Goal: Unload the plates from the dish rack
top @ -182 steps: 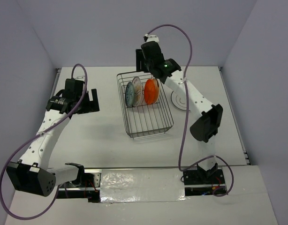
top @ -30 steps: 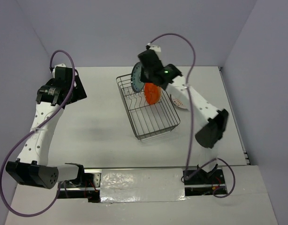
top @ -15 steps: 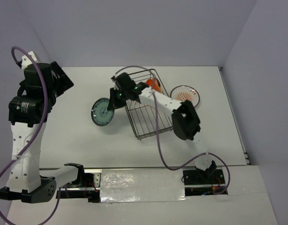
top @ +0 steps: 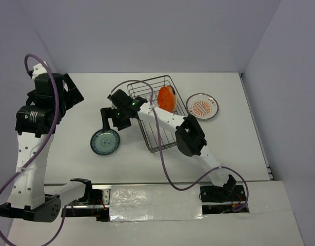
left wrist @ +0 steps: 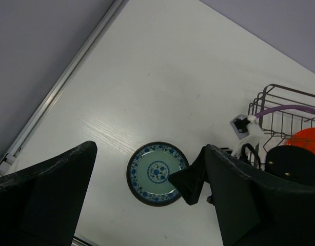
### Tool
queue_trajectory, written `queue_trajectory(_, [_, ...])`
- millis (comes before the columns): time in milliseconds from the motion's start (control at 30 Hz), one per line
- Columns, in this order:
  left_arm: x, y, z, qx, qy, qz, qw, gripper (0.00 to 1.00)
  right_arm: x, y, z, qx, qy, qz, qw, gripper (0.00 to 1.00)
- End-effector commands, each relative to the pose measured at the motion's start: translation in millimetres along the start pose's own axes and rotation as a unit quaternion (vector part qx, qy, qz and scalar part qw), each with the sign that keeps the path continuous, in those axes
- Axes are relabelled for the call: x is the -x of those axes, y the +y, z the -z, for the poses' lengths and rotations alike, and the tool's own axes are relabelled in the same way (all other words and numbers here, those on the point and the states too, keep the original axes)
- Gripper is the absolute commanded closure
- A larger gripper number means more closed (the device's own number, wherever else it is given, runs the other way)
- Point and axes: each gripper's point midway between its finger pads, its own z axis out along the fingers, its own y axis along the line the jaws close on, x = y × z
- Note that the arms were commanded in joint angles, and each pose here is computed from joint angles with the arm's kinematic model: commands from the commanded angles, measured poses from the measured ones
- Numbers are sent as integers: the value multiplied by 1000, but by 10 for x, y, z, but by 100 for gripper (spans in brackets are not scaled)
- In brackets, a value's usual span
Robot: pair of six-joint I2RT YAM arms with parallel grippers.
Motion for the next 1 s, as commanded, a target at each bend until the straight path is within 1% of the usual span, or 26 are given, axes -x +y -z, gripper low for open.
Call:
queue_trajectory(0, [14,-172,-44,-40,-2,-23,999,1,718,560,1265,19,-151,45,987,5])
queue_trajectory(33, [4,-224,-47,-52,3,-24,998,1,821,453,1488,3,-174,36,984,4])
queue_trajectory(67, [-16,-337,-80,-73,12,-24,997,0,973,414,1998,-31,-230,22,972,3])
queue_trajectory(100, [-27,-392,-104,-80,18,-20,996,0,1016,294,2235,-58,-252,6,966,2])
queue_trajectory(133, [11,-460,-104,-90,18,-12,996,1,1084,-37,2477,-103,-272,-22,956,2])
queue_trajectory(167, [-7,-583,-211,-98,31,-4,995,0,1019,-441,2756,-190,-285,-57,938,2])
queue_trajectory(200, [22,-765,-203,-131,42,6,990,1,931,-606,3109,-224,-307,-85,921,2])
queue_trajectory(233, [-15,-942,-214,-152,55,9,987,0,892,-959,3392,-272,-321,-117,899,1])
queue_trajectory(267, [-37,-1190,-318,-160,73,23,984,1,622,-1244,3723,-331,-329,-146,872,1])
queue_trajectory(300, [-88,-1367,-358,-163,83,24,983,0,507,-1418,3914,-356,-337,-161,856,0])
queue_trajectory(333, [-221,-1691,-238,-188,95,9,977,0,397,-1637,4136,-381,-349,-181,837,0])
queue_trajectory(367, [-479,-1992,-404,-178,126,-2,976,0,279,-1762,4298,-399,-359,-195,821,0])
queue_trajectory(400, [-385,-2208,-317,-191,116,7,975,1,37,-1831,4449,-407,-364,-202,813,0])
queue_trajectory(433, [-548,-2472,-222,-205,134,8,970,0,-66,-1900,4530,-410,-369,-207,808,0])
queue_trajectory(467, [-834,-2686,-411,-189,159,-6,969,1,-154,-2007,4669,-418,-381,-220,795,0])
queue_trajectory(500, [-849,-2905,-318,-208,155,-3,966,3,-314,-2096,4616,-421,-367,-226,799,0])
queue_trajectory(533, [-930,-3024,-355,-206,159,6,966,2,-414,-2049,4748,-413,-385,-226,794,0])
queue_trajectory(567, [-1141,-3179,-473,-200,168,-5,965,3,-537,-2114,4729,-418,-379,-233,792,0])
queue_trajectory(600, [-1244,-3301,-514,-207,168,-9,964,2,-593,-2103,4706,-410,-377,-233,797,0])
queue_trajectory(633, [-1291,-3520,-467,-231,151,-11,961,0,-656,-2044,4742,-398,-387,-230,800,0])
queue_trajectory(667, [-1463,-3650,-540,-232,146,-26,961,1,-702,-2038,4713,-392,-386,-232,802,0])
queue_trajectory(700, [-1536,-3789,-466,-246,138,-32,959,1,-793,-2069,4604,-387,-371,-235,811,0])
queue_trajectory(733, [-1587,-3909,-500,-254,127,-31,958,1,-857,-2052,4605,-382,-372,-235,813,0])
queue_trajectory(833, [-1756,-4018,-490,-258,122,-29,958,3,-1026,-2095,4481,-380,-350,-235,823,0])
queue_trajectory(933, [-2012,-3972,-614,-227,125,-47,965,6,-1148,-2104,4466,-381,-345,-231,826,0])
queue_trajectory(967, [-2082,-3916,-673,-209,123,-58,968,9,-1183,-2105,4477,-380,-347,-230,826,0])
